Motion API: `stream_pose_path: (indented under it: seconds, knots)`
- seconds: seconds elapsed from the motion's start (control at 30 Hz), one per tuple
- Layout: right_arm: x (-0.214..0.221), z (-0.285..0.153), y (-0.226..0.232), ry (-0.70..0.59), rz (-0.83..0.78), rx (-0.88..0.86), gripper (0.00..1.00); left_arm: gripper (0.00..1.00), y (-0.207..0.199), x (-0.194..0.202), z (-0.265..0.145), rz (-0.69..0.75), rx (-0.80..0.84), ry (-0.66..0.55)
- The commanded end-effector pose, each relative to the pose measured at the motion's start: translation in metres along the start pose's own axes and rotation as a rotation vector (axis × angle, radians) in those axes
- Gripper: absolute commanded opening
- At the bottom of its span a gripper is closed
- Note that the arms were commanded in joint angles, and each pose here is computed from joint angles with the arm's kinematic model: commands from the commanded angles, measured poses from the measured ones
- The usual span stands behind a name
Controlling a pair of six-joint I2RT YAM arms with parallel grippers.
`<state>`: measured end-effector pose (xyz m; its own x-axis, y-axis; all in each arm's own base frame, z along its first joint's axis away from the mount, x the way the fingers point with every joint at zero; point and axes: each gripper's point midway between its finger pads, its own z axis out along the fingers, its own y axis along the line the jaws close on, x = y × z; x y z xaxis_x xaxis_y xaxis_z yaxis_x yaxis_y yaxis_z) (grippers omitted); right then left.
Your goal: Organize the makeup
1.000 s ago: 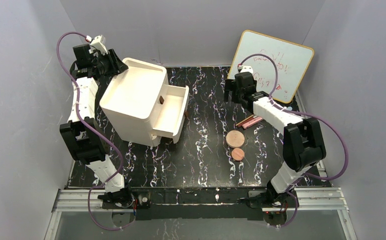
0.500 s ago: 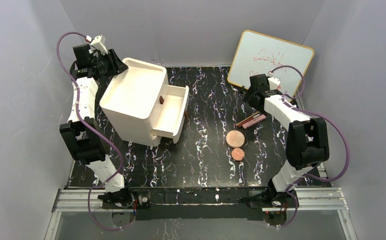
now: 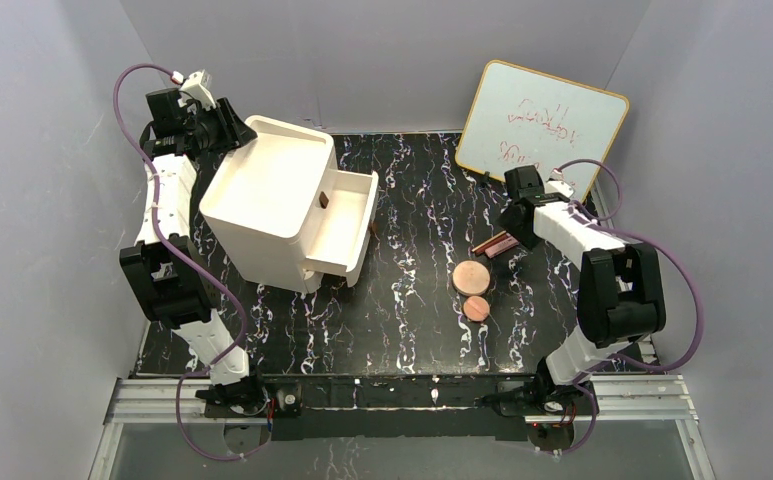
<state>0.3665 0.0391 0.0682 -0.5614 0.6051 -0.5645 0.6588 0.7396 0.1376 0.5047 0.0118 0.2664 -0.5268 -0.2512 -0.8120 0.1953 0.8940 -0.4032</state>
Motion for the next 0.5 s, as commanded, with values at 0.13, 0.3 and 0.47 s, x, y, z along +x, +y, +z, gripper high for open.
stream_pose_path:
  seconds: [0.13, 0.3, 0.47]
  knots:
    - [0.0, 0.006, -0.009, 0.0, 0.061, 0.015, 0.57, 0.41, -0.001, 0.019, 0.006, -0.04, 0.015, 0.066]
    - [0.005, 0.016, -0.012, 0.004, 0.059, 0.028, 0.55, 0.41, -0.001, 0.019, 0.006, -0.041, 0.015, 0.068]
    - [0.009, 0.028, -0.012, 0.004, 0.061, 0.035, 0.5, 0.41, -0.001, 0.02, 0.007, -0.041, 0.017, 0.07]
